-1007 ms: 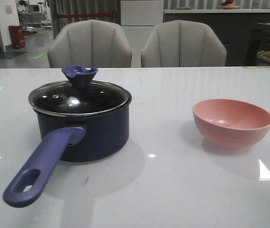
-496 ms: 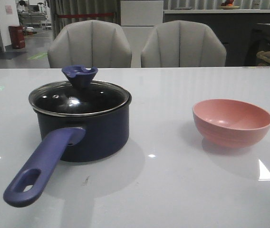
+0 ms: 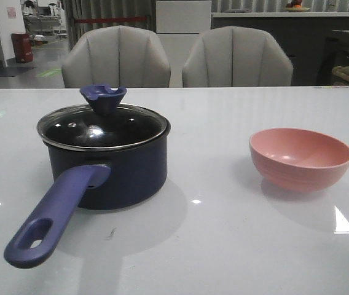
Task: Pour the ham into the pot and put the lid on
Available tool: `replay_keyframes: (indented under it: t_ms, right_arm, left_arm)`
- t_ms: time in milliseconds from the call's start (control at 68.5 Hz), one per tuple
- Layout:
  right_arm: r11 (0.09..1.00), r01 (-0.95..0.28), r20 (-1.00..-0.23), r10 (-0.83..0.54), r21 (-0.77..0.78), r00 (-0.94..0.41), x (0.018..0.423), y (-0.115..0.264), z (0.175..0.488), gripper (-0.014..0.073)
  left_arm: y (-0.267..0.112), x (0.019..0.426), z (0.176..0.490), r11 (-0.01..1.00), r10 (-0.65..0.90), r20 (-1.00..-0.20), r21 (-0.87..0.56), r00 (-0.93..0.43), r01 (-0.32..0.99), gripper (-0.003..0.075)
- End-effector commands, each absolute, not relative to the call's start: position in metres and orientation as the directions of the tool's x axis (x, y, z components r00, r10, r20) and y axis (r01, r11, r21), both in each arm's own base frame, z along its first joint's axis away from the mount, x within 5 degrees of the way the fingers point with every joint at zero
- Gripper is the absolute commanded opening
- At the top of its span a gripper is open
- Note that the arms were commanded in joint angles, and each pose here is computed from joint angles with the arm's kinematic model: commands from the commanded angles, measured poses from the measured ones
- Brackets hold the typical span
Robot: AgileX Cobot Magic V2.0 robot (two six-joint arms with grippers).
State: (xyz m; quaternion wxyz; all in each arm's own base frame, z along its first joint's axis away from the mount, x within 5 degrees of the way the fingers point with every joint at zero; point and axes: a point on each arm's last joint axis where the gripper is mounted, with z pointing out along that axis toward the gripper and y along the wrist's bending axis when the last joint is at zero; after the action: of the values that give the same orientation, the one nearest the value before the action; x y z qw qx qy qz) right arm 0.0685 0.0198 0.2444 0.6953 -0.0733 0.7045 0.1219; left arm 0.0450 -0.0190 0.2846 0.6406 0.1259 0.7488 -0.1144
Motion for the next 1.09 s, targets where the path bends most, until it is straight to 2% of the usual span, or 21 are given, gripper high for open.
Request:
replay_keyframes:
  t_ms: [0,467,642,832,1080]
  right_arm:
    - [0.966,-0.249,-0.993,0.090,0.068,0.077,0.069,0.017,0.261,0.0146]
    - [0.966,-0.249,-0.993,0.090,0.068,0.077,0.069,0.017,0.261,0.0146]
    - [0.966,-0.249,-0.993,0.090,0.068,0.077,0.069,0.017,0.261,0.0146]
    - [0.966,-0.249,-0.993,0.090,0.068,0.077,0.069,0.017,0.261,0.0146]
    - [0.966,-0.249,-0.993,0.090,0.068,0.077,0.069,0.017,0.261,0.0146]
  left_arm:
    - [-0.019,0.045,0.300,0.941,-0.005,-0.998,-0.026,-0.062,0.336,0.0113]
    - [-0.018,0.050,0.291,0.953,0.005,-0.999,-0.007,-0.040,0.304,0.0113]
    - [-0.009,0.053,0.268,0.988,-0.007,-0.998,0.002,0.060,0.154,0.0113]
    - [-0.002,0.052,0.238,1.000,-0.007,-0.996,-0.004,0.094,0.026,0.0113]
    - [-0.001,0.054,0.214,0.998,-0.059,-0.993,-0.057,0.100,0.030,0.0113]
